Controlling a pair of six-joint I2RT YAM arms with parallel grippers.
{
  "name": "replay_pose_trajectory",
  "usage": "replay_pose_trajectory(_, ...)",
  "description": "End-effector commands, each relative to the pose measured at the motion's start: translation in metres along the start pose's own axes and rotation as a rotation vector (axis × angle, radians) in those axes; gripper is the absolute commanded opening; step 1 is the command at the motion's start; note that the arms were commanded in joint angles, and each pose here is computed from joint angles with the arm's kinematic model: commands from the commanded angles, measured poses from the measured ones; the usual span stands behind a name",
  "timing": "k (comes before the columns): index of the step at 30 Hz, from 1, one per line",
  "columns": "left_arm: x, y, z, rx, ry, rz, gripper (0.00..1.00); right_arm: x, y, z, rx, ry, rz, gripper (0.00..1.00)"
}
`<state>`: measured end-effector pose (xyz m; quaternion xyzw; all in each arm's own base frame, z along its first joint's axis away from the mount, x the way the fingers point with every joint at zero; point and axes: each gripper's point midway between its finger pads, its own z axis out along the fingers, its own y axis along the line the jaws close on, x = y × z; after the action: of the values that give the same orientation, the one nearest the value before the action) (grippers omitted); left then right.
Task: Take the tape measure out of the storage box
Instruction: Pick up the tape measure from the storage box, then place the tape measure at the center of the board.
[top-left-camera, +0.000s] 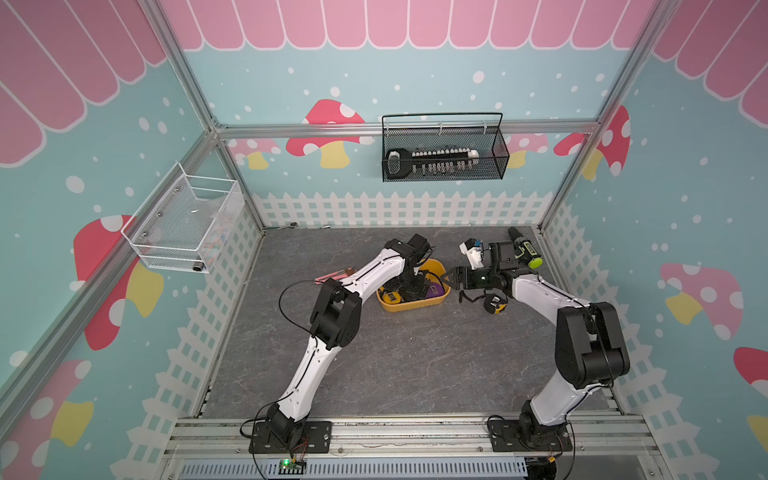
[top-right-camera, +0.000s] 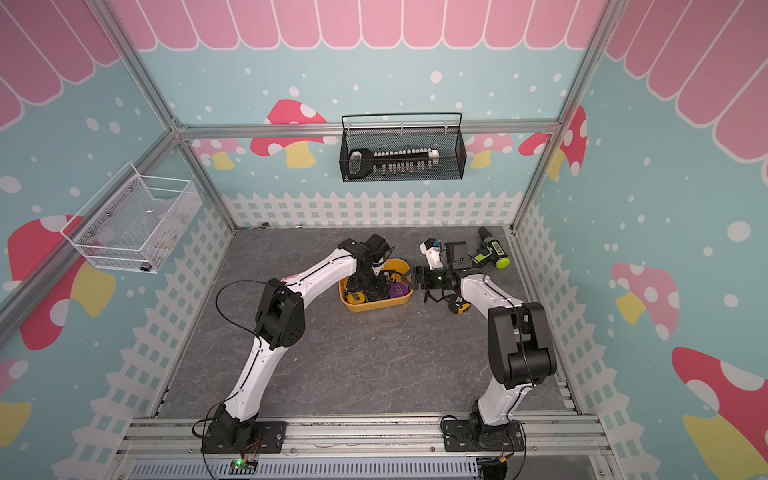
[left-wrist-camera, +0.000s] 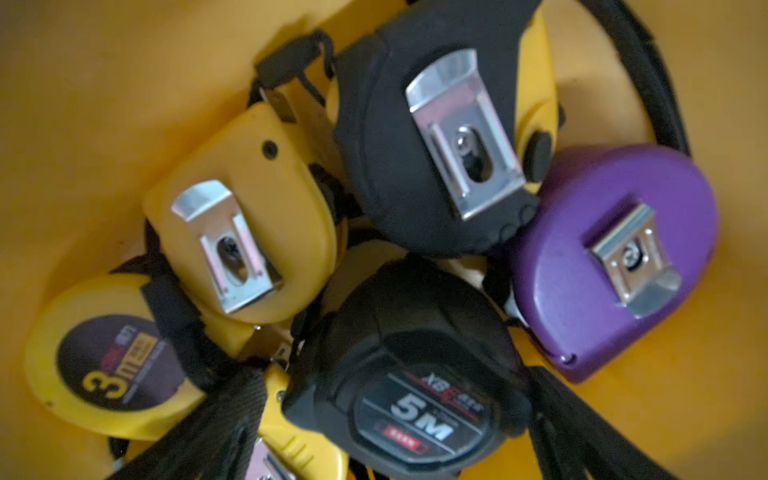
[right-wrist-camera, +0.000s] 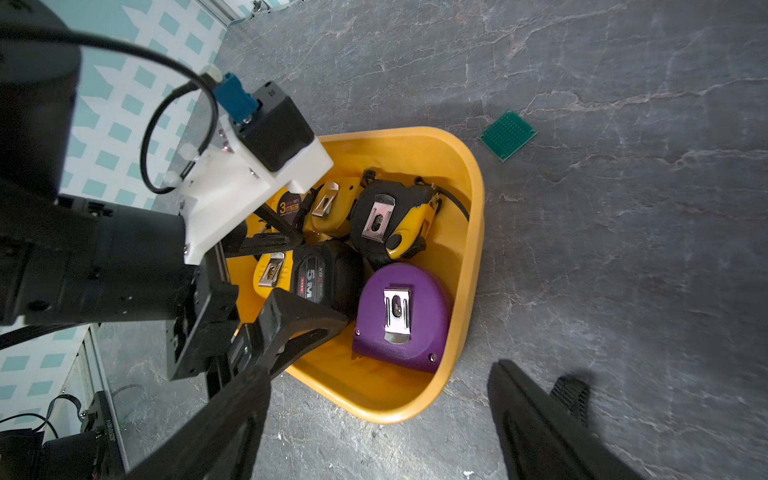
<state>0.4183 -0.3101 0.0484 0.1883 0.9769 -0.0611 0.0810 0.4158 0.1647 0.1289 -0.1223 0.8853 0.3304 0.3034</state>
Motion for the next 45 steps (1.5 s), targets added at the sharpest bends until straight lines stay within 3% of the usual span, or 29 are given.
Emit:
replay_pose_trajectory(1, 0.01, -0.009, 0.018, 0.017, 0.059, 0.007, 0.98, 0.009, -0.003, 0.006, -0.013, 0.03, 0.008, 0.88)
replay_pose_trajectory(4, 0.009, -0.008, 0.022, 0.013, 0.061, 0.003, 0.9, 0.012, -0.003, 0.007, -0.017, 0.04, 0.014, 0.87)
replay_pose_trajectory(6, 0.009, -0.007, 0.024, 0.012, 0.064, 0.002, 0.77, 0.014, -0.002, 0.008, -0.027, 0.045, 0.017, 0.87)
replay_pose_trajectory(11, 0.011, -0.006, 0.02, 0.036, 0.069, 0.007, 0.58, 0.021, 0.002, 0.009, -0.057, 0.069, 0.022, 0.85)
replay_pose_trajectory(17, -0.006, 0.008, -0.019, 0.074, -0.011, -0.046, 0.41, 0.023, 0.008, 0.009, -0.095, 0.072, 0.029, 0.82)
replay_pose_trajectory(22, -0.036, 0.015, -0.074, 0.153, -0.164, -0.117, 0.4, 0.019, 0.021, 0.01, -0.182, 0.033, 0.037, 0.79)
replay_pose_trajectory(26, -0.048, 0.014, -0.099, 0.236, -0.22, -0.175, 0.4, 0.011, 0.034, 0.008, -0.264, -0.034, 0.048, 0.78)
replay_pose_trajectory(32, -0.055, 0.001, -0.108, 0.343, -0.232, -0.23, 0.39, 0.004, 0.061, 0.017, -0.341, -0.097, 0.014, 0.8)
replay_pose_trajectory(41, -0.062, -0.014, -0.123, 0.465, -0.246, -0.302, 0.39, -0.001, 0.082, 0.047, -0.295, -0.194, -0.011, 0.83)
replay_pose_trajectory(45, -0.059, -0.018, -0.124, 0.489, -0.227, -0.311, 0.39, -0.017, 0.083, 0.047, -0.295, -0.298, -0.012, 0.83)
